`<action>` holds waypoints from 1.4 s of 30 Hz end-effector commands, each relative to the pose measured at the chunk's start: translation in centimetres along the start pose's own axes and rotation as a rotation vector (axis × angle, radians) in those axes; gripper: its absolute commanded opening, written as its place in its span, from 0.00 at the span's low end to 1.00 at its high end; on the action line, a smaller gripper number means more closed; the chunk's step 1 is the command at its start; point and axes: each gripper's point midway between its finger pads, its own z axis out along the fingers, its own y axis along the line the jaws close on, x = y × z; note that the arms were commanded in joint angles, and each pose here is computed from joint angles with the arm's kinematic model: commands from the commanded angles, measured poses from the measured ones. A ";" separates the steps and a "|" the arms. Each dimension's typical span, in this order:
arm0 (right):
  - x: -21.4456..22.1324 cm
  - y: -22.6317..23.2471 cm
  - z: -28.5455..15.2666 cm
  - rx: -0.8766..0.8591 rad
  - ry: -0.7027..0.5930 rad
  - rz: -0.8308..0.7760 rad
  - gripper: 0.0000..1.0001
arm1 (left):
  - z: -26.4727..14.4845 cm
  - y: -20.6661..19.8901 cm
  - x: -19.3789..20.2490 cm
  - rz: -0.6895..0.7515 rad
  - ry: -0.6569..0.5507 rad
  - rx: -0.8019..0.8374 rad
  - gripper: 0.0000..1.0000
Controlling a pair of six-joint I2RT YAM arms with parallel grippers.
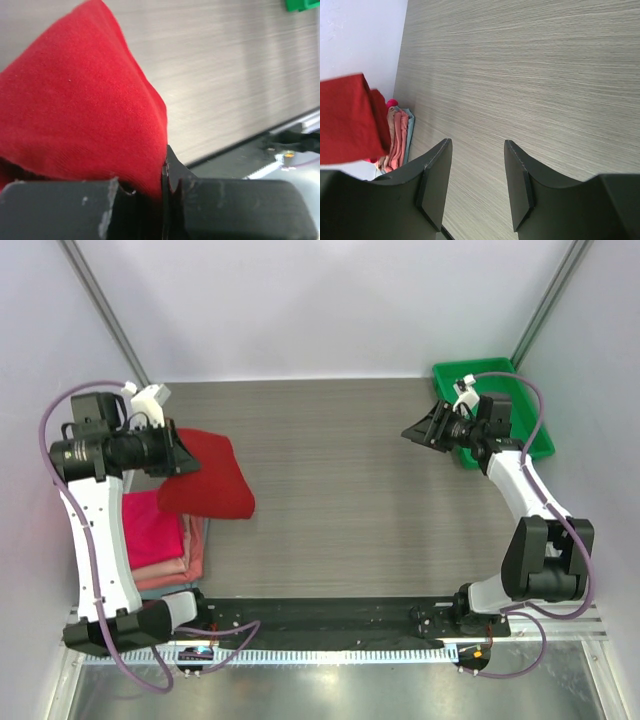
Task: Fold and stack the t-shirts
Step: Neatly place the folded tshirt to the corner
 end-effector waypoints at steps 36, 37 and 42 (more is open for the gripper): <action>0.0 1.3 0.1 -0.079 -0.031 -0.021 0.51 | -6.7 8.6 9.9 0.341 0.434 -0.420 0.00; 0.0 1.4 0.1 -0.080 -0.033 -0.023 0.51 | -7.0 9.1 9.8 0.356 0.447 -0.442 0.00; -0.2 1.1 0.4 -0.080 -0.032 -0.020 0.51 | -8.1 11.7 9.5 0.378 0.506 -0.474 0.00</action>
